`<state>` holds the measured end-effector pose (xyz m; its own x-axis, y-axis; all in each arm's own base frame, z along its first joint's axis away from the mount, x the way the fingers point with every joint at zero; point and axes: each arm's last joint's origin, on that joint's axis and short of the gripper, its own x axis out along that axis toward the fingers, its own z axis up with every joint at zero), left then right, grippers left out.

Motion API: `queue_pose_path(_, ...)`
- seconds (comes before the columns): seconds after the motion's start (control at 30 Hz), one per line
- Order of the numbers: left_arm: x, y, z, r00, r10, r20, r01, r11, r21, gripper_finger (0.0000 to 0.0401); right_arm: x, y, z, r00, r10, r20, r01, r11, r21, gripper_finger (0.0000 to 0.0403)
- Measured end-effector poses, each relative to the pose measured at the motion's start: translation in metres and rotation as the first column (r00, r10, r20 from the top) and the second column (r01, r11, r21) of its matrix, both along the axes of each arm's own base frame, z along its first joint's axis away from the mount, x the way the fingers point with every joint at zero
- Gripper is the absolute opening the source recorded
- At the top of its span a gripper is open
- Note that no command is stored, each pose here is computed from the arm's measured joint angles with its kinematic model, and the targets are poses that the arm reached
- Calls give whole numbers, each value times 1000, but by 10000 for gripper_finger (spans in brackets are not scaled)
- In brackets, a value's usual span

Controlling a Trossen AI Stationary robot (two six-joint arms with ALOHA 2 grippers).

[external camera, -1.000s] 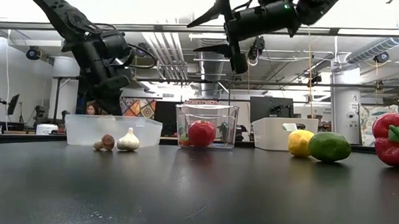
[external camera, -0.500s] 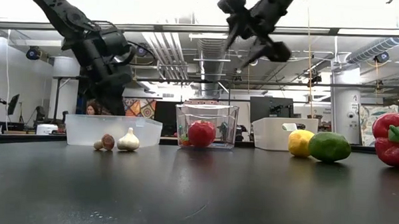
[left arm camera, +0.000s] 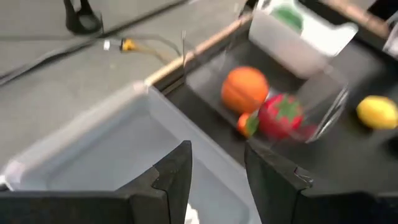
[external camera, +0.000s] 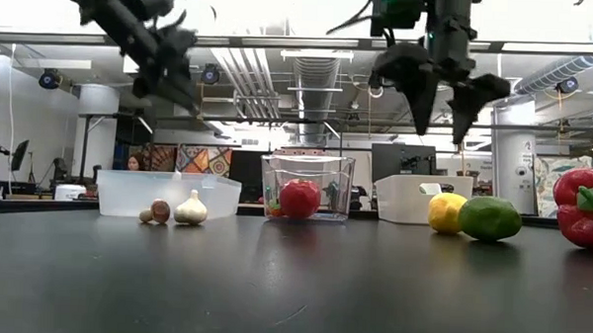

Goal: Sort produce into baskets
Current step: Put the yellow lemon into the right transparent bin

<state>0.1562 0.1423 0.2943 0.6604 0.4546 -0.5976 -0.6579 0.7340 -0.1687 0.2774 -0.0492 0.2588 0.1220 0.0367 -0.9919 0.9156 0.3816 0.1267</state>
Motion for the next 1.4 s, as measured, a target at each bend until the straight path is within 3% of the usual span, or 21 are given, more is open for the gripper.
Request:
queue_pose_path(0.17, -14, -13, 29, 996, 13, 84, -17, 999, 47, 131, -7, 1, -24, 998, -44, -52, 45, 999, 14, 291)
queue_pose_path(0.37, -30, -29, 52, 982, 28, 189, -45, 995, 84, 131, -8, 4, -53, 996, -90, -7, 90, 995, 49, 292)
queue_pose_path(0.73, -47, -45, 65, 962, 32, 272, -66, 991, 117, 131, -13, 5, -88, 982, -182, 60, 178, 982, 69, 288)
queue_pose_path(0.9, -47, -45, 65, 962, 33, 272, -66, 991, 115, 131, -16, 5, -94, 982, -183, 56, 179, 982, 59, 251)
queue_pose_path(1.13, -46, -44, 64, 962, 38, 272, -69, 992, 106, 131, -13, 5, -91, 986, -148, 80, 144, 988, 54, 167)
queue_pose_path(1.27, -46, -44, 63, 961, 43, 273, -72, 993, 97, 131, -3, 4, -76, 984, -113, 139, 103, 992, 76, 162)
queue_pose_path(1.4, -46, -45, 59, 967, 56, 250, -71, 996, 52, 131, 17, 0, -40, 963, -56, 263, 46, 998, 47, 167)
